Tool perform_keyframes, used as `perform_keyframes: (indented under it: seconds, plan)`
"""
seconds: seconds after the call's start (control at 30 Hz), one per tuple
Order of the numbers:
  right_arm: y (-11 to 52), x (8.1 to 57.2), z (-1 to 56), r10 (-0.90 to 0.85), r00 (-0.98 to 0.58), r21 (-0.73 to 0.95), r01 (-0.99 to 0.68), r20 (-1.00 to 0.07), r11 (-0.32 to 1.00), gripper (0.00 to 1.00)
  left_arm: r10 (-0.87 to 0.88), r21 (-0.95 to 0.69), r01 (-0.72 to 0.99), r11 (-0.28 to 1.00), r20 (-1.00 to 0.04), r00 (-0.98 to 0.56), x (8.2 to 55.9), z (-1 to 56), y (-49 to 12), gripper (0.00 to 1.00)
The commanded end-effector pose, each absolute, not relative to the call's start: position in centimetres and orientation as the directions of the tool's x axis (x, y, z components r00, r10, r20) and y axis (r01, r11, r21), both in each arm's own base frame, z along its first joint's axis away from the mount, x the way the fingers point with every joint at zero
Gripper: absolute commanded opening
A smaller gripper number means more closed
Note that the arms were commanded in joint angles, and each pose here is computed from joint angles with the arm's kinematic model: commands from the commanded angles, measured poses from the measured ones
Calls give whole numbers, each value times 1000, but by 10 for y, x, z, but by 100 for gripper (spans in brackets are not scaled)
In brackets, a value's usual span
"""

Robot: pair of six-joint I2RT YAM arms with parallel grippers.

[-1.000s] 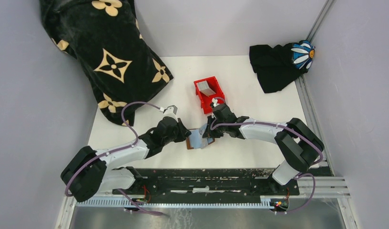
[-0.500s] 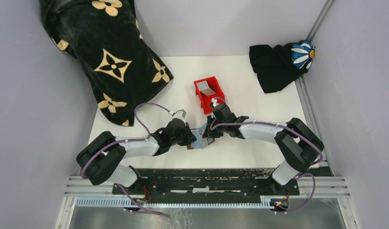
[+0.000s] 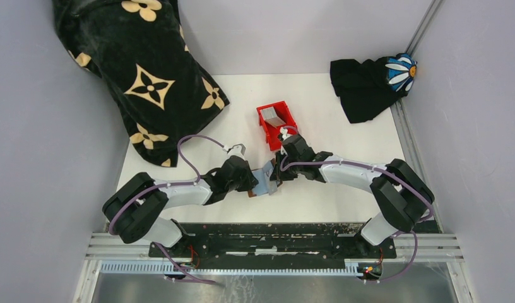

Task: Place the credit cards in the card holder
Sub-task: Open the card holder at the center of the board.

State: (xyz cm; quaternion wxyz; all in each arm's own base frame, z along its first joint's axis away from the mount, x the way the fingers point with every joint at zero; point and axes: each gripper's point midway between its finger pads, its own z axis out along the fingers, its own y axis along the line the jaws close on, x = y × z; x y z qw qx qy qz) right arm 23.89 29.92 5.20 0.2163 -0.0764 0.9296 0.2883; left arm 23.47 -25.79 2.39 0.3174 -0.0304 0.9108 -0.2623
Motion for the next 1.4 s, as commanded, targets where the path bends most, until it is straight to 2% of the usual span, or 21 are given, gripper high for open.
perform_keyframes:
  seconds: [0.0, 0.53, 1.1, 1.3, 1.37]
  plan:
    - [300, 260, 79, 11, -853, 504, -298, -521, 811, 1, -221, -465, 106, 879, -594, -774, 243, 30, -255, 16]
    - [302, 282, 76, -9, -868, 554, -325, -497, 766, 1, -140, -373, 118, 920, -597, -790, 244, 18, -247, 16]
    - [319, 288, 69, 23, -914, 683, -286, -406, 672, 1, -92, -273, 107, 956, -627, -773, 246, 21, -226, 17]
    - [320, 291, 69, 44, -921, 702, -264, -388, 661, 1, -99, -255, 90, 963, -644, -758, 248, 28, -219, 20]
    - [320, 291, 63, 47, -927, 705, -250, -372, 664, 1, -110, -255, 81, 963, -654, -749, 249, 33, -217, 27]
